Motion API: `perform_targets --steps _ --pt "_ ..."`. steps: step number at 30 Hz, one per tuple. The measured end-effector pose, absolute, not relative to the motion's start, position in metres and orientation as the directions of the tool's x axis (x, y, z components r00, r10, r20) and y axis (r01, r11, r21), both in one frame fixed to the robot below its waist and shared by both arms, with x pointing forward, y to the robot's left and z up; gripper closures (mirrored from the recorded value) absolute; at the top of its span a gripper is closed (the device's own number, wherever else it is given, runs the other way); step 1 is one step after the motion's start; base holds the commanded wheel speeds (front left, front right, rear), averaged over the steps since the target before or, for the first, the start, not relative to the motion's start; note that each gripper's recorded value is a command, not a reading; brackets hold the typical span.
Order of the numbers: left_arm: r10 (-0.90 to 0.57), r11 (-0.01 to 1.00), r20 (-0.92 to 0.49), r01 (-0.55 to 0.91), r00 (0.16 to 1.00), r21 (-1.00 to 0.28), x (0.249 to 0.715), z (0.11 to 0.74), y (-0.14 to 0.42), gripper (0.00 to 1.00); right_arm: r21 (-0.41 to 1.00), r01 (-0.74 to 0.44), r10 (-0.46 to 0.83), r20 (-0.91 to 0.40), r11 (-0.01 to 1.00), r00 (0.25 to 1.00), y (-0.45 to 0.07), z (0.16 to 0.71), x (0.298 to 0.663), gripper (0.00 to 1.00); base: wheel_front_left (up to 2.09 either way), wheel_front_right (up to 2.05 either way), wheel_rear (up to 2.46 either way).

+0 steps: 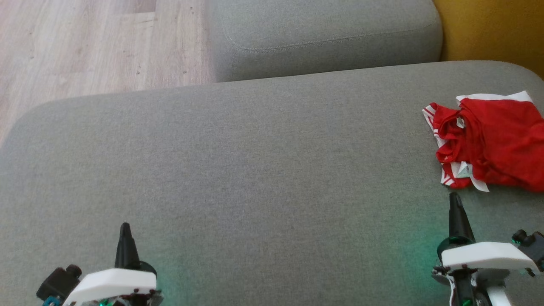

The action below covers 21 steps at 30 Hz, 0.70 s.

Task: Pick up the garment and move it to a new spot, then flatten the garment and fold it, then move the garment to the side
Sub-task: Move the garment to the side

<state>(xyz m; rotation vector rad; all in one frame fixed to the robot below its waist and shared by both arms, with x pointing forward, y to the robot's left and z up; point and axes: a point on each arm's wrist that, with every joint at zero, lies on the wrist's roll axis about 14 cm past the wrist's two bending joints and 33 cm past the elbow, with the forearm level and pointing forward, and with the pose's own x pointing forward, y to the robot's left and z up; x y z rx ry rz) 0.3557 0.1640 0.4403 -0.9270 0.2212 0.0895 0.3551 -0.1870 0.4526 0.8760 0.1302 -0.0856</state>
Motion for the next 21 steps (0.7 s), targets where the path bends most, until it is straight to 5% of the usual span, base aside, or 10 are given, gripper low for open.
perform_targets --steps 21 --pt "-0.020 0.409 -0.211 -0.184 0.977 -0.894 0.3614 0.4479 0.1730 1.00 0.888 0.143 -0.031 -0.144 0.437 0.989 -0.1935 0.4592 0.3625 1.00 0.00 0.00 0.00"
